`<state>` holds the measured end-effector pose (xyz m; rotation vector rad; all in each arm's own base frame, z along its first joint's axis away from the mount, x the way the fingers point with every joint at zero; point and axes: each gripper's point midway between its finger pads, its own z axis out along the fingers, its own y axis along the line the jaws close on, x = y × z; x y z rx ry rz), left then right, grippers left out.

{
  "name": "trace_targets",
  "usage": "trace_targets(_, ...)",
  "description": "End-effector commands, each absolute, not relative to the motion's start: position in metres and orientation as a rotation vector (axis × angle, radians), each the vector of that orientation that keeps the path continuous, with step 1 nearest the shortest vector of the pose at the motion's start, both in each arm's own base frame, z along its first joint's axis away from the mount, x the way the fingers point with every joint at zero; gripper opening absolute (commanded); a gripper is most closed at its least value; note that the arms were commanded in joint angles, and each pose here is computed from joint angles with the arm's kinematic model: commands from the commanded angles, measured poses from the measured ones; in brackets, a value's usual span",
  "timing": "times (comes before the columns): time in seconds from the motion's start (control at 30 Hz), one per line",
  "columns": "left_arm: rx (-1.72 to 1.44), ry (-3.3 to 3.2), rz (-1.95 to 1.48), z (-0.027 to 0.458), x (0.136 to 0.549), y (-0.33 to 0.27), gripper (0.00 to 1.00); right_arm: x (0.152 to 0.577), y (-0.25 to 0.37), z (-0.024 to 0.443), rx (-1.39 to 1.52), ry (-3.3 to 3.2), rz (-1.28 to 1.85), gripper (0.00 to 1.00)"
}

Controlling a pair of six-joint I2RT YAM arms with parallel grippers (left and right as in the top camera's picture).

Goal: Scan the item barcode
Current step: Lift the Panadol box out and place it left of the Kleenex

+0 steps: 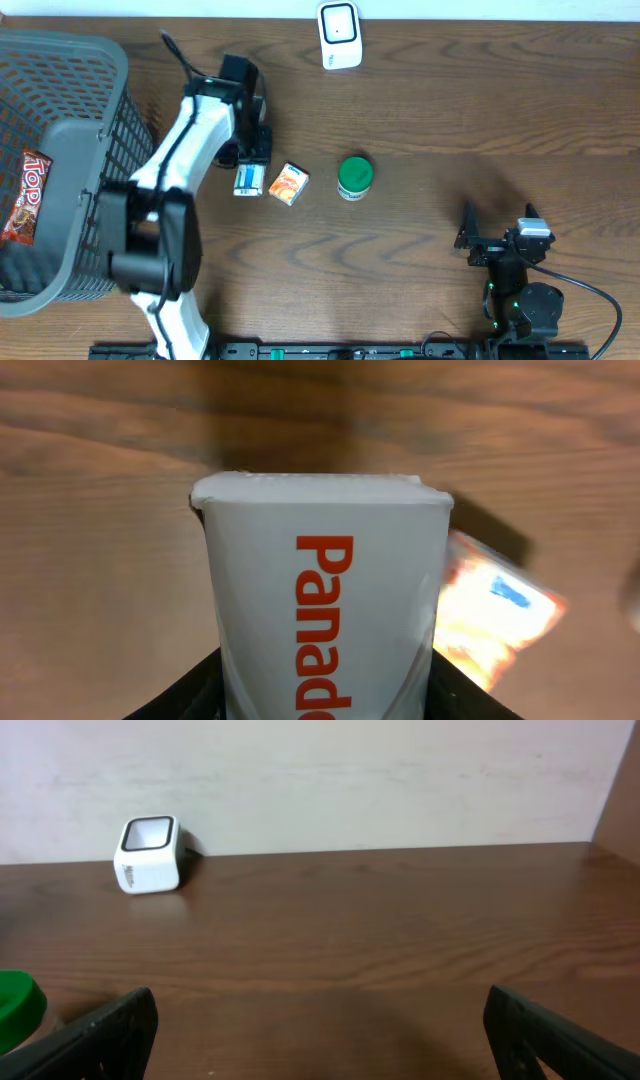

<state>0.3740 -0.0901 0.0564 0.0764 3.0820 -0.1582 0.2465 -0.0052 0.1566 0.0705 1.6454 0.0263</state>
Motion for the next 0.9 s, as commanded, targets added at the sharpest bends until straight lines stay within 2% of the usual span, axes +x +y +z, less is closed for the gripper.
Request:
trace_targets(0.0,0.065,3.158,-0.096,0.023,0.37,-0.085,0.5,0.246,-0.005,0.156,0.08,1.646,0.037,0.99)
trace_targets(0.23,0.043,3.177,-0.091,-0.02,0.366,-0.089,0.5,0.246,-0.005,0.156,0.08,1.646,0.037,0.99)
trace_targets(0.4,-0.027,3.206,-0.088,-0.043,0.343,-0.1,0.5,0.246,-0.005,0.156,0.08,1.646,0.037,0.99)
trace_targets(0.67,0.168,3.198,-0.209,-0.046,0.323,-0.164,0.51,0.246,-0.005,0.156,0.08,1.646,0.037,0.99)
trace_targets(0.73,0.224,3.178,-0.19,-0.047,0.321,-0.174,0.57,0.246,-0.005,0.156,0.08,1.647,0.037,0.99)
trace_targets(0.8,0.251,3.158,-0.159,-0.044,0.324,-0.177,0.69,0.246,-0.005,0.156,0.08,1.647,0.037,0.99)
trace_targets(0.83,0.25,3.147,-0.126,-0.041,0.328,-0.174,0.88,0.246,-0.005,0.156,0.08,1.647,0.037,0.99)
trace_targets(0.87,0.241,3.138,-0.092,-0.037,0.331,-0.17,0.92,0.246,-0.005,0.156,0.08,1.647,0.037,0.99)
